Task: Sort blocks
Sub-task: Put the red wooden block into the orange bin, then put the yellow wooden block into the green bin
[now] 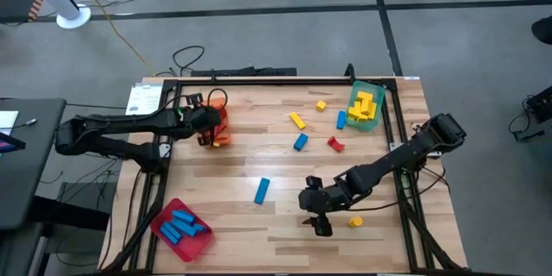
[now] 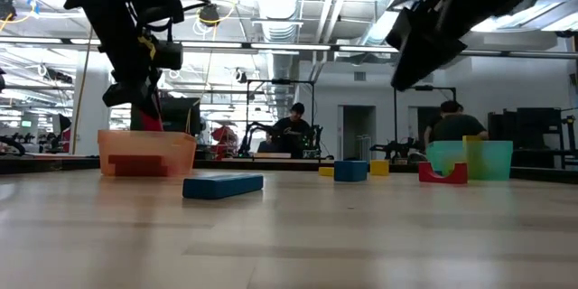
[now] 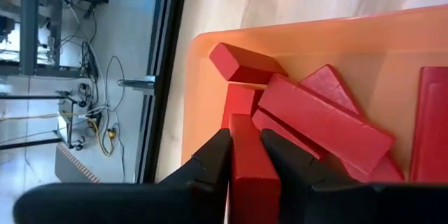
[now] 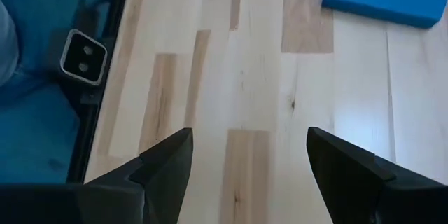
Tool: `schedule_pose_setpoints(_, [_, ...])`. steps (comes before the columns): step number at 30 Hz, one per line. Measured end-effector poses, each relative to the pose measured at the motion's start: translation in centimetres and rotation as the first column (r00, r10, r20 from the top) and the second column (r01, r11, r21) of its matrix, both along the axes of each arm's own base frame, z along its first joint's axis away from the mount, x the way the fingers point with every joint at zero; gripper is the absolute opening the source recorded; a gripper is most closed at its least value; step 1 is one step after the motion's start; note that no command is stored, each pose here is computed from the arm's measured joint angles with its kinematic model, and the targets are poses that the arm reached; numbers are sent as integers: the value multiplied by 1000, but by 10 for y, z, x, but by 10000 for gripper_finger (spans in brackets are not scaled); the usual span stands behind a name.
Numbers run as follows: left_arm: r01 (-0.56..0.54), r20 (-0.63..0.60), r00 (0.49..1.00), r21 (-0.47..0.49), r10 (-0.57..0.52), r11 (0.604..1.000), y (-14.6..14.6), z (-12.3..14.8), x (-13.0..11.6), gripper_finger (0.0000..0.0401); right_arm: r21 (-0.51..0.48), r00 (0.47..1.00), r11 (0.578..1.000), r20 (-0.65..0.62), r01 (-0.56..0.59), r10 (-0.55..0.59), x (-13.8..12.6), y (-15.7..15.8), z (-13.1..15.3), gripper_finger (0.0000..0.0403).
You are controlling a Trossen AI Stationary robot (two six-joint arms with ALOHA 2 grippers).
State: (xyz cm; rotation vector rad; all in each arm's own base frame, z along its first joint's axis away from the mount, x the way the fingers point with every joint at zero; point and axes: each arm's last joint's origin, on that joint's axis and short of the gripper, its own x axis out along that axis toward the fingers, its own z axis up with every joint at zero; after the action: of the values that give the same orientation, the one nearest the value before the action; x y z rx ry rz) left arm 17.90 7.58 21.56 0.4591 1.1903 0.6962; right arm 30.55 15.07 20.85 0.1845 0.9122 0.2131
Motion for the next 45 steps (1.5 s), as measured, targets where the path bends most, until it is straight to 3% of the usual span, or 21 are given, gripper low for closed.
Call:
schedule_pose_setpoints(12, [40, 1, 999, -41, -40, 998, -1, -3, 0, 83, -5, 995, 999, -91, 34, -35, -9, 1, -3, 291])
schedule_pose_setpoints(19, [41, 8, 999, -47, -41, 998, -1, -3, 1, 139, 23, 978, 994, -185, 106, -100, -30, 5, 8, 291])
schedule_pose_setpoints(29, [33, 72, 997, -65, -28, 997, -5, 2, 5, 205, 32, 908, 970, -361, 242, -214, -71, 22, 18, 291])
schedule_pose_setpoints(37, [145, 187, 973, -37, -135, 989, -23, 26, 22, 205, -23, 857, 937, -398, 347, -327, -102, 47, 15, 291])
schedule_pose_setpoints(45, [312, 306, 903, 16, -302, 950, -56, 47, 38, 204, -118, 821, 901, -376, 418, -430, -120, 57, 6, 291])
